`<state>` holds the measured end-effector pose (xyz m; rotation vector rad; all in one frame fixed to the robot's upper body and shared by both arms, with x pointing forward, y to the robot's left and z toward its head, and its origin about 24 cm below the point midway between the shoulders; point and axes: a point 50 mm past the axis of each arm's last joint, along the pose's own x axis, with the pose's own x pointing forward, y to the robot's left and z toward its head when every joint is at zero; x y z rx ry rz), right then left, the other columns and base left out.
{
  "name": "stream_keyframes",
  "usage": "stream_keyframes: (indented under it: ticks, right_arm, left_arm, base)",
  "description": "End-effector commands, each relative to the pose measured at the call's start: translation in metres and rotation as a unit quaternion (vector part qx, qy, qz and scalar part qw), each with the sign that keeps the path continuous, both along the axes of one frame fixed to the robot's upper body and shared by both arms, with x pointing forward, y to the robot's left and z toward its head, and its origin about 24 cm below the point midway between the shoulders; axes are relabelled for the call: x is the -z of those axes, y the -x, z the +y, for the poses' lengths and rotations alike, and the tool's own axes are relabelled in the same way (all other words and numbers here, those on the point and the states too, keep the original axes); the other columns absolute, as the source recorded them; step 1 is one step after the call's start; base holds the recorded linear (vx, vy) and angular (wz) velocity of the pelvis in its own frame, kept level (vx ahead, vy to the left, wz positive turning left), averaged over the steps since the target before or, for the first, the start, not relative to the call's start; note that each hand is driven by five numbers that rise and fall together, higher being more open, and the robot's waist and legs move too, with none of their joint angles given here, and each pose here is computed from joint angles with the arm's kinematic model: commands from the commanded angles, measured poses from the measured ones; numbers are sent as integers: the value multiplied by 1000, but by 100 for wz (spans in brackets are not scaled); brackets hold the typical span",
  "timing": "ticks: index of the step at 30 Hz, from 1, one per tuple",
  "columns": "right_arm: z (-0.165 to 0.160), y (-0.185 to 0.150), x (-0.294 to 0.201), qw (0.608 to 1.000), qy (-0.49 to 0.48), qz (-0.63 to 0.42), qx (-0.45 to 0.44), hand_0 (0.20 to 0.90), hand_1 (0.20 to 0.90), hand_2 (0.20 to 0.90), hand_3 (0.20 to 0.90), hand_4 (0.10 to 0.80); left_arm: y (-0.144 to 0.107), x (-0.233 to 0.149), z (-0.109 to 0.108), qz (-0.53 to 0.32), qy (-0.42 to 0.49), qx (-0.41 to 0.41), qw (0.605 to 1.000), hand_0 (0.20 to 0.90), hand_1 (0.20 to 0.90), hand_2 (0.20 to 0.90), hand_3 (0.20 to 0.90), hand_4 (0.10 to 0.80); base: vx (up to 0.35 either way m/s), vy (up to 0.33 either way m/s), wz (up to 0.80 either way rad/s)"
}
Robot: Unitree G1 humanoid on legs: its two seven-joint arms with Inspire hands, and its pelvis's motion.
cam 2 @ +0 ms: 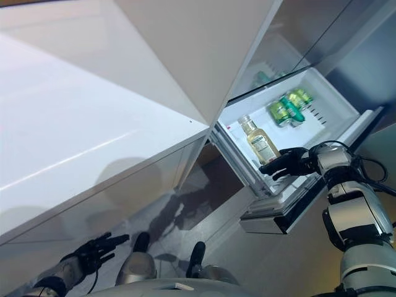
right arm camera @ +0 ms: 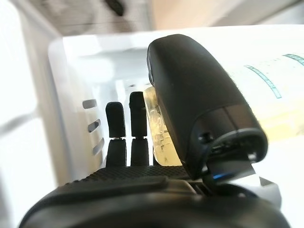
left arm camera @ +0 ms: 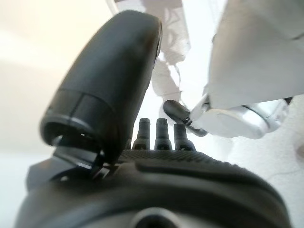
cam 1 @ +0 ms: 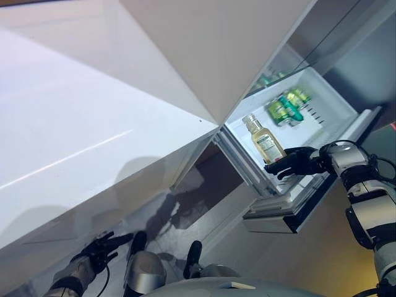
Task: Put drinks into fridge and close the fridge
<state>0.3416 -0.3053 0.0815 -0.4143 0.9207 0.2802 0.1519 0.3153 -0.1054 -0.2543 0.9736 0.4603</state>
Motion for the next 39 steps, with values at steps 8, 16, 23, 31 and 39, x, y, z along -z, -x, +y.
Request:
stream_keyframes:
  ticks: [8, 16, 23, 31, 39]
  right_arm:
    - [-37, -11, -80, 992, 99, -62, 38, 300, 300, 300, 200, 100]
    - [-45, -7, -85, 990, 103, -65, 75, 300, 300, 300, 200, 100]
    - [-56, -4, -93, 984, 128, -73, 100, 300, 300, 300, 200, 100]
    - [-59, -3, -100, 979, 176, -46, 93, 300, 300, 300, 200, 100]
    - [-58, -4, -102, 977, 177, -57, 101, 900, 900, 900, 900, 800]
  left_arm:
    - [-19, -21, 13, -45, -16, 9, 999, 900, 900, 900, 900, 800]
    - [-19, -20, 10, -48, -15, 9, 999, 900, 900, 900, 900, 800]
    - [-19, -20, 11, -45, -20, 3, 999, 900, 900, 900, 900, 800]
    - [-20, -21, 13, -43, -22, -2, 999, 900, 900, 900, 900, 800]
    - [-21, -22, 13, -48, -22, -1, 999, 900, 900, 900, 900, 800]
  base:
    - [-47, 18, 10]
    - [15, 29, 6]
    - [9, -2, 0]
    - [4, 3, 3]
    - [-3, 2, 1]
